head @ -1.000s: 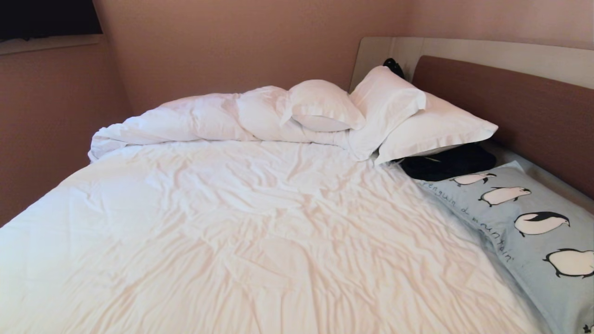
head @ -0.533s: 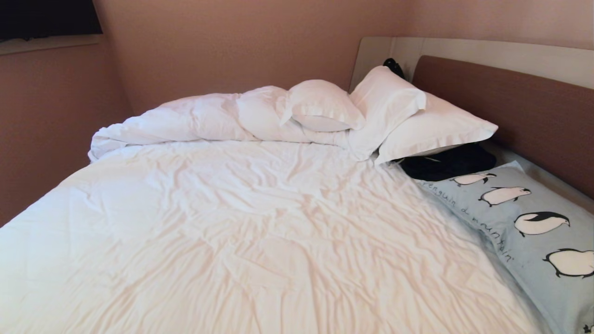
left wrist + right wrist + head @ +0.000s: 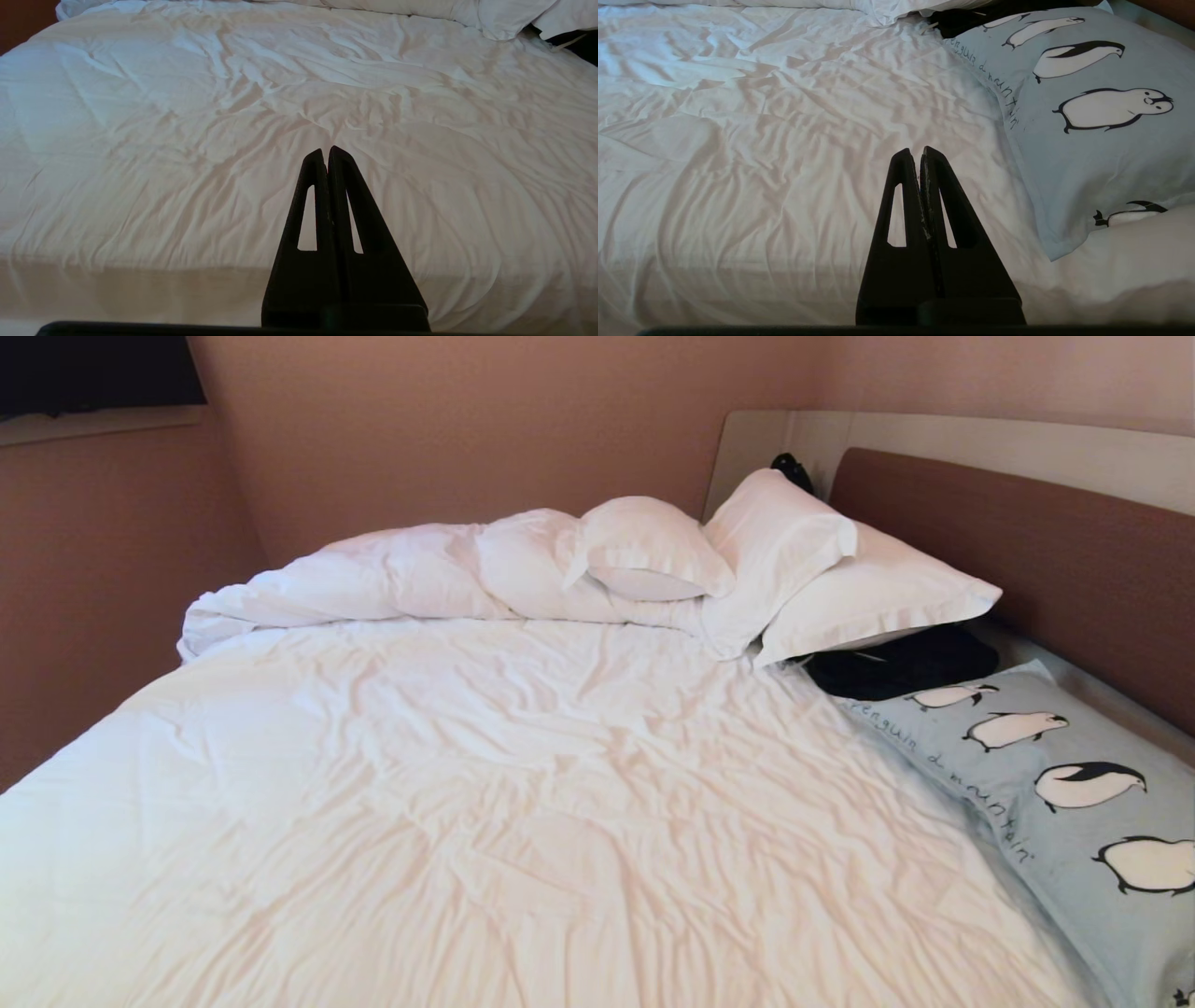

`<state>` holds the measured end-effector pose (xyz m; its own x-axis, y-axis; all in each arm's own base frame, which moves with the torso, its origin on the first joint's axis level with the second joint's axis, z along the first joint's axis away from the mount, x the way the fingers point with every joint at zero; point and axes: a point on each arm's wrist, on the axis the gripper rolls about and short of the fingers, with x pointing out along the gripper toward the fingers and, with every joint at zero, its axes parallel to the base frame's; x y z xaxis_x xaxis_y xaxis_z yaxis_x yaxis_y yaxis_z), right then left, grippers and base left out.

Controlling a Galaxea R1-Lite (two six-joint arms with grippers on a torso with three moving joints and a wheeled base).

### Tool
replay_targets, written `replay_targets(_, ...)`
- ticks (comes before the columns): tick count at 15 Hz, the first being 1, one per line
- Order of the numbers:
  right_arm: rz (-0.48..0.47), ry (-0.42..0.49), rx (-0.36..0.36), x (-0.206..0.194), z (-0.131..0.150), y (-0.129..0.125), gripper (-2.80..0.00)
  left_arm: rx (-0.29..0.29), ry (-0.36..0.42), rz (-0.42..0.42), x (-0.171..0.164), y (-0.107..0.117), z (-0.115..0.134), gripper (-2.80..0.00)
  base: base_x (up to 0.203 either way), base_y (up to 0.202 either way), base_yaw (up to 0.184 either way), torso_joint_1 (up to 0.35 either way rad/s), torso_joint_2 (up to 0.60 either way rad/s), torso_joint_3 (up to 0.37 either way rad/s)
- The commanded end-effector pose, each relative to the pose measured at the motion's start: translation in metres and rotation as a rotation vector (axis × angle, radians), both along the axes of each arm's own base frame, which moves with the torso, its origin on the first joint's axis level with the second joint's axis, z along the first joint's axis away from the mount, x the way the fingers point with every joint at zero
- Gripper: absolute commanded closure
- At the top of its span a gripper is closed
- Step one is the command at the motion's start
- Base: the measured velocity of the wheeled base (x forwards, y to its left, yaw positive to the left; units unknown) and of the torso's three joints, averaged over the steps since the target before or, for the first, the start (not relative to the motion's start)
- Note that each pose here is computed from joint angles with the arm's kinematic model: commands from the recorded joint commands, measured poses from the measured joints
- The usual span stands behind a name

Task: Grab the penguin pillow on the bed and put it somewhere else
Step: Pick up the pillow

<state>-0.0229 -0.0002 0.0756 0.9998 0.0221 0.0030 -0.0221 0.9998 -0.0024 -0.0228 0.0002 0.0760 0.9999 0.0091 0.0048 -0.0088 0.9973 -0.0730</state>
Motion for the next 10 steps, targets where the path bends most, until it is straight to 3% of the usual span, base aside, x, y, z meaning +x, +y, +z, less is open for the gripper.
replay_targets(1,0.001,0.001,-0.001,0.0001,0.0,0.0,0.0,-0.001,0.002,0.002,0.0002,0.0,-0.0008,0.0,0.0,0.0,0.0,0.0,0.0,0.0)
replay_targets(10,0.001,0.002,-0.001,0.0002,0.0002,0.0,0.0,-0.001,0.002,0.001,0.0002,0.0,-0.0008,0.0,0.0,0.0,0.0,0.0,0.0,0.0)
